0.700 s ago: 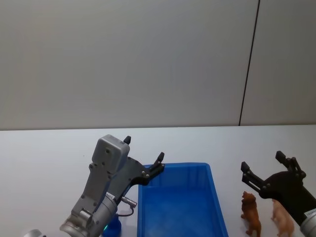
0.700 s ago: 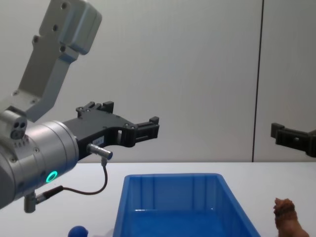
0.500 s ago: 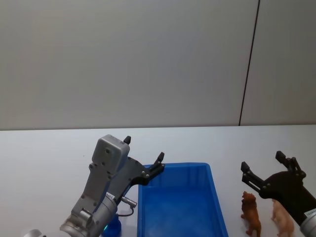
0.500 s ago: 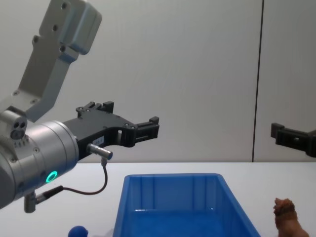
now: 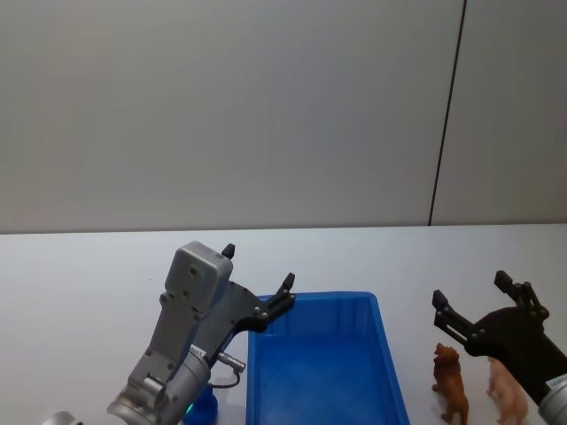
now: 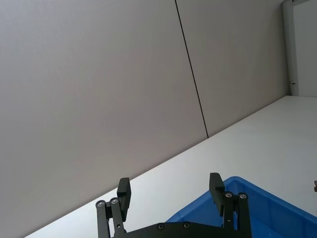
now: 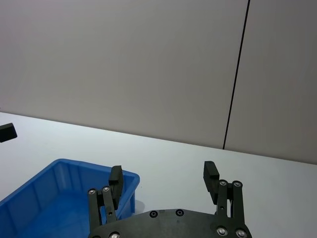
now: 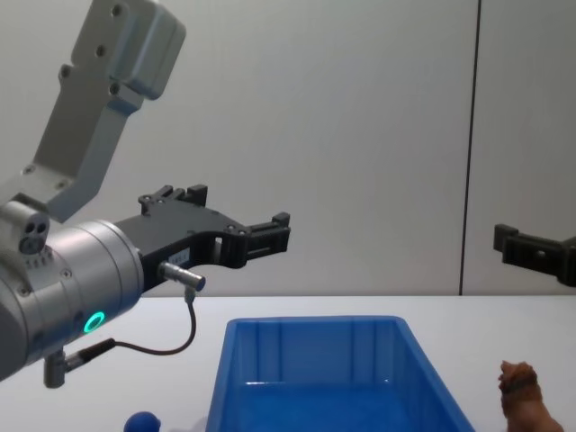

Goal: Pick up the two dolls from the table and place them into the box.

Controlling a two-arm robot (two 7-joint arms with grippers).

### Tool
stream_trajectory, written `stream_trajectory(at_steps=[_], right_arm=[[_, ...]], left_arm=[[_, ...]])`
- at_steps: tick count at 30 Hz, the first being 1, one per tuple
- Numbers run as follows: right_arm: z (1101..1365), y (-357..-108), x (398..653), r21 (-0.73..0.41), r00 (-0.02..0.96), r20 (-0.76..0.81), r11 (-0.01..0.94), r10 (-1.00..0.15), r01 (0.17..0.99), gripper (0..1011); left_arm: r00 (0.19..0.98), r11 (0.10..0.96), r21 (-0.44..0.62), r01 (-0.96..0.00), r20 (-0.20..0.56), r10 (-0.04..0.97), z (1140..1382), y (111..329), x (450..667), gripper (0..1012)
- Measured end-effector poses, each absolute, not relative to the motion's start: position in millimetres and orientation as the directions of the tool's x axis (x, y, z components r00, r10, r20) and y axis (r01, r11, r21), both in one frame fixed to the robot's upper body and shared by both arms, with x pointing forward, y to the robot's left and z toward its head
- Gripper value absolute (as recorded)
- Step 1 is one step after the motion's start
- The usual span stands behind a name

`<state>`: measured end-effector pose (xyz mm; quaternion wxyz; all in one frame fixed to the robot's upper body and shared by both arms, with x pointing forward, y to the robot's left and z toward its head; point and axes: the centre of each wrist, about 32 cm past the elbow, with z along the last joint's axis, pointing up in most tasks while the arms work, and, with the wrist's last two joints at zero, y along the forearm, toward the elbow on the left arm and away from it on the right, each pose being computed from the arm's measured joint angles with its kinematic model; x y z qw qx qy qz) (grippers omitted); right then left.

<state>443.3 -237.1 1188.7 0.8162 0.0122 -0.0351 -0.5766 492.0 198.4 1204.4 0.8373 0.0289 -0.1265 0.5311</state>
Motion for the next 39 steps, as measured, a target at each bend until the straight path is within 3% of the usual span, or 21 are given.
stream_trajectory(at_steps=[39], right_arm=[[1190.6,-240.2,440.4,0.029,0.302,0.042,0.303,-0.952,0.953,1001]], left_arm=[[0.404,0.434,-0.086,-0.897,0.243,0.882,1204.4,198.4,492.0,1001]])
